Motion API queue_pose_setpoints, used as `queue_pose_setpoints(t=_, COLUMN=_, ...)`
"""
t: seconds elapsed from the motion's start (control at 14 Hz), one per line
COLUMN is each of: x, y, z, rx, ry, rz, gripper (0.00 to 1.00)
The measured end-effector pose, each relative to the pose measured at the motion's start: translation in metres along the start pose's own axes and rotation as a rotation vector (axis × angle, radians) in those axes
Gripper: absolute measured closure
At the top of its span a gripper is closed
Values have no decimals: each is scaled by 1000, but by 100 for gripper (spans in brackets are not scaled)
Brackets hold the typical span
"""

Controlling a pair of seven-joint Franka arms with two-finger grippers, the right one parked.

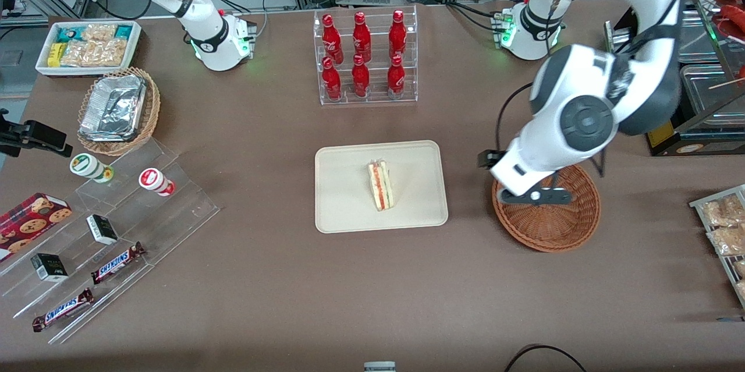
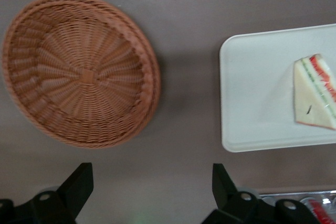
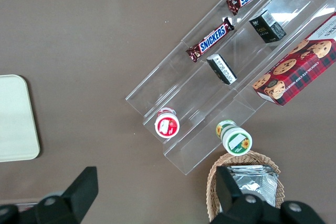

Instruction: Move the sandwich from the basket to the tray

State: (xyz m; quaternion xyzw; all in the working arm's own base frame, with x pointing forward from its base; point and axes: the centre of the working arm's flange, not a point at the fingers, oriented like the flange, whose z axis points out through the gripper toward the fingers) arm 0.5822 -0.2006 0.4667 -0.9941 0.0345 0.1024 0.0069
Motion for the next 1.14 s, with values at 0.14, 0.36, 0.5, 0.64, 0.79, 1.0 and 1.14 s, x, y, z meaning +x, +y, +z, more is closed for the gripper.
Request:
queue_pose_setpoints(t=0.14, x=-20, y=-42, z=-19, rx=-11, ry=19, rz=15, gripper=0)
queue_pose_setpoints(t=0.36, x=-54, y=-98, z=-48, rx=-23, ry=47, rz=23, gripper=0)
queue_pose_setpoints(t=0.5, x=-75, y=-135, z=-68, rx=-29, ry=53, rz=43, gripper=0)
queue_pose_setpoints(t=0.64, x=-89, y=-159, z=-85, rx=-29, ry=75, rz=51, gripper=0)
queue_pose_setpoints(t=0.79, x=-99, y=-169, z=-98, rx=2, ry=83, rz=60, gripper=0)
queue_pose_setpoints(t=1.0, x=-110, y=-188, z=-127, rx=18, ry=96, rz=69, gripper=0)
queue_pose_setpoints(t=1.14, x=-113, y=-204, z=-137, rx=14, ry=116, rz=54, gripper=0)
